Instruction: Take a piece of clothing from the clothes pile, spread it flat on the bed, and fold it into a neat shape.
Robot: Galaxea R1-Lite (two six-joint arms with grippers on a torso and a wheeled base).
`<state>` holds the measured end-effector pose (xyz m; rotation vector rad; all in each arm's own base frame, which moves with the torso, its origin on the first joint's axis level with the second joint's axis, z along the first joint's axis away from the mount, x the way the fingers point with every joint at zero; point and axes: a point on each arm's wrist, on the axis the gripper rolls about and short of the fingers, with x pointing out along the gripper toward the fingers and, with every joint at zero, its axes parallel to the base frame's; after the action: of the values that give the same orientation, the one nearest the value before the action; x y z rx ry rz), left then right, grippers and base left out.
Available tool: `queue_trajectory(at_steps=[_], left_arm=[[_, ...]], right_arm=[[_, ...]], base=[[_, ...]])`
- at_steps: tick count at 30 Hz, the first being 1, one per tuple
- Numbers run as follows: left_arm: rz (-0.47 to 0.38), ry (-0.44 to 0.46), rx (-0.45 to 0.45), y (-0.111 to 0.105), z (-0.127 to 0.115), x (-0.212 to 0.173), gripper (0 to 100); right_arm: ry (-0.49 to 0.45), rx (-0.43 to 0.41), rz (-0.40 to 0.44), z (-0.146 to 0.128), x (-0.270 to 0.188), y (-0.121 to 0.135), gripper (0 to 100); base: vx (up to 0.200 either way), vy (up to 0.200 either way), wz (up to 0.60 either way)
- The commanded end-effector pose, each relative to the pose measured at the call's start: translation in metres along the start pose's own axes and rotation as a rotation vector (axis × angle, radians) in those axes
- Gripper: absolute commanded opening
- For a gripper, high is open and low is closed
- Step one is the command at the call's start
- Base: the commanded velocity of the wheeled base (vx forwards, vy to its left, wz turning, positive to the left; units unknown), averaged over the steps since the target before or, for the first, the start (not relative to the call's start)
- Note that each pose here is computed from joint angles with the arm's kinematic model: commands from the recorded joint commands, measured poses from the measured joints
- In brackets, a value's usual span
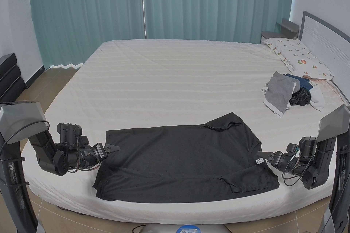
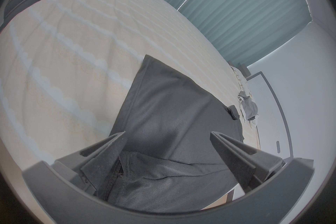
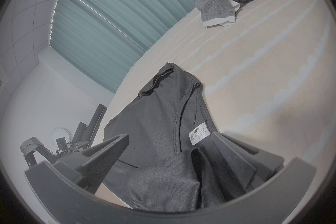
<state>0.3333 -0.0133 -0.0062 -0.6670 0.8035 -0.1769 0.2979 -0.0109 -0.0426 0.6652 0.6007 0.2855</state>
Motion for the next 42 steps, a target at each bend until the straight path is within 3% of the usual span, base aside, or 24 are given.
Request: queue_trajectory(at_steps=[1,32,33,42], left_arm=[[0.001,0.037,0.014,0.005,-0.02,0.008,100],[0.051,0.042,0.028,0.011,-0.026,0.013,100],[0.052,0.041,0.029,0.011,-0.026,0.013,0],[0.127,0.001,0.021,0.015,-0.026,0.01,0]], right_arm=[[0.003,0.002,-0.001,-0.001,0.001,-0.001,100],[-0.006,-0.002,0.0,0.0,0.001,-0.002,100],[-0.007,-0.001,0.0,0.001,0.002,-0.002,100],[-0.011,-0.006,0.003,0.002,0.002,-0.002,100]], base=[[0.0,0.0,0.0],[0.0,0.0,0.0],[0.0,0.0,0.0],[0.0,0.0,0.0]])
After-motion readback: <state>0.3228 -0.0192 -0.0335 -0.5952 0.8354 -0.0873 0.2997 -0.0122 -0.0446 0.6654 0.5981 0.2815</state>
